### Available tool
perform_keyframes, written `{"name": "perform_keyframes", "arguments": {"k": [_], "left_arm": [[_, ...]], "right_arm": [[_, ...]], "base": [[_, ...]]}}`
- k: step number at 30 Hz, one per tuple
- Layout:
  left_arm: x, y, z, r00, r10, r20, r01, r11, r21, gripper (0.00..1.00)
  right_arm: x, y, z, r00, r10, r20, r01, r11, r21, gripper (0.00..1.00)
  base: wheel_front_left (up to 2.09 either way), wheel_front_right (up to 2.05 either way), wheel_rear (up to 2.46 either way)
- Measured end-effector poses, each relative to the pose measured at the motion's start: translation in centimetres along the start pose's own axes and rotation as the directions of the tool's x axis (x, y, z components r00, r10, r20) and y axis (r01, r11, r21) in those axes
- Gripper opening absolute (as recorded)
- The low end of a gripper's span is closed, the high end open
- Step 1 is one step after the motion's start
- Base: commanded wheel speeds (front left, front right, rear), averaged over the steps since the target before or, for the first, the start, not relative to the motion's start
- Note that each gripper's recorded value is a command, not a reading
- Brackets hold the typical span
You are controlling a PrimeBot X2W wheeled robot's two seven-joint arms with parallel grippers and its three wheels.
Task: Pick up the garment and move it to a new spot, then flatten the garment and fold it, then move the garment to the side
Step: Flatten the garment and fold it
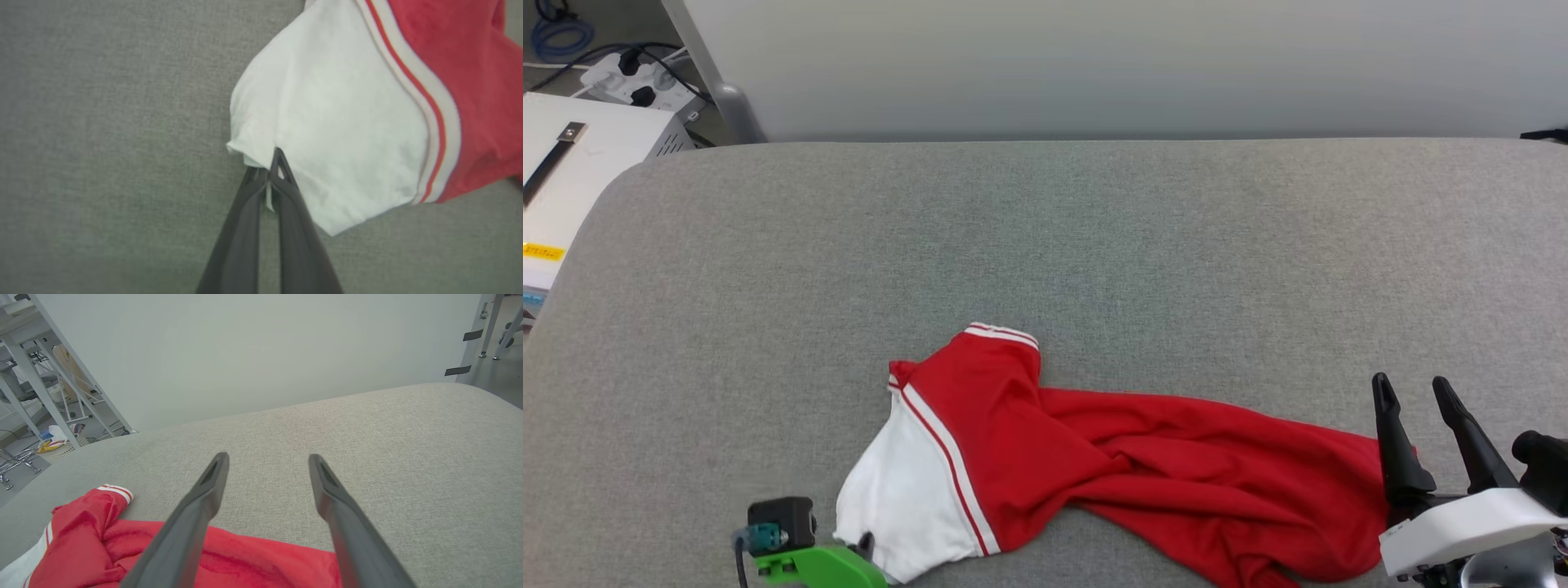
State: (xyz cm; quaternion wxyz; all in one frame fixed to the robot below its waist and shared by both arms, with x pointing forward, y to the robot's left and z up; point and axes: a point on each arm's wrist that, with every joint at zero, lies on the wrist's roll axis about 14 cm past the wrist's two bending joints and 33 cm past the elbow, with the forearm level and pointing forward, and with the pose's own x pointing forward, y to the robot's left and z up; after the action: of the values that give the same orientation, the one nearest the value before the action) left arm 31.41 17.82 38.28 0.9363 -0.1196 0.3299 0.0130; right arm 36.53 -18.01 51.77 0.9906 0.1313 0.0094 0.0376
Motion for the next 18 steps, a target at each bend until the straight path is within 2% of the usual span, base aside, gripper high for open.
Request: {"name": "perform_keyframes", "arguments": {"k": [4,5,6,7,12,18], "left_arm": [[-0.4,-0.5,-1.6,1.0,-0.007,-0.024,0.006,0.999,-0.042,0.0],[-0.4,-0.6,-1.6,1.0,-0.006,-0.017,0.006,0.999,-0.045,0.27],[-0.4,-0.7,-1.5,1.0,-0.007,-0.006,0.007,0.999,-0.045,0.81],[-0.4,-0.7,-1.1,1.0,-0.006,0.018,0.006,0.999,-0.041,1.0],[-0.4,-0.9,3.8,0.971,-0.008,0.241,0.006,1.0,0.008,1.0],[-1.9,-2.0,9.7,0.868,-0.049,0.495,0.017,0.998,0.068,1.0]], "right_arm": [[-0.1,0.1,-0.3,1.0,0.002,-0.014,-0.002,1.0,0.002,1.0],[-0.1,0.1,-0.3,1.0,0.002,-0.015,-0.002,1.0,0.002,1.0],[-0.1,0.1,-0.3,1.0,0.002,-0.017,-0.002,1.0,0.002,1.0],[-0.1,0.1,-0.3,1.0,0.003,-0.02,-0.003,1.0,0.002,1.0],[-0.1,0.1,-0.5,0.999,0.002,-0.037,-0.002,1.0,0.002,1.0],[-0.3,0.2,-1.2,0.996,0.008,-0.084,-0.009,1.0,-0.007,1.0]], "base": [[0.0,0.0,0.0],[0.0,0.0,0.0],[0.0,0.0,0.0],[0.0,0.0,0.0],[0.0,0.0,0.0],[0.0,0.0,0.0]]}}
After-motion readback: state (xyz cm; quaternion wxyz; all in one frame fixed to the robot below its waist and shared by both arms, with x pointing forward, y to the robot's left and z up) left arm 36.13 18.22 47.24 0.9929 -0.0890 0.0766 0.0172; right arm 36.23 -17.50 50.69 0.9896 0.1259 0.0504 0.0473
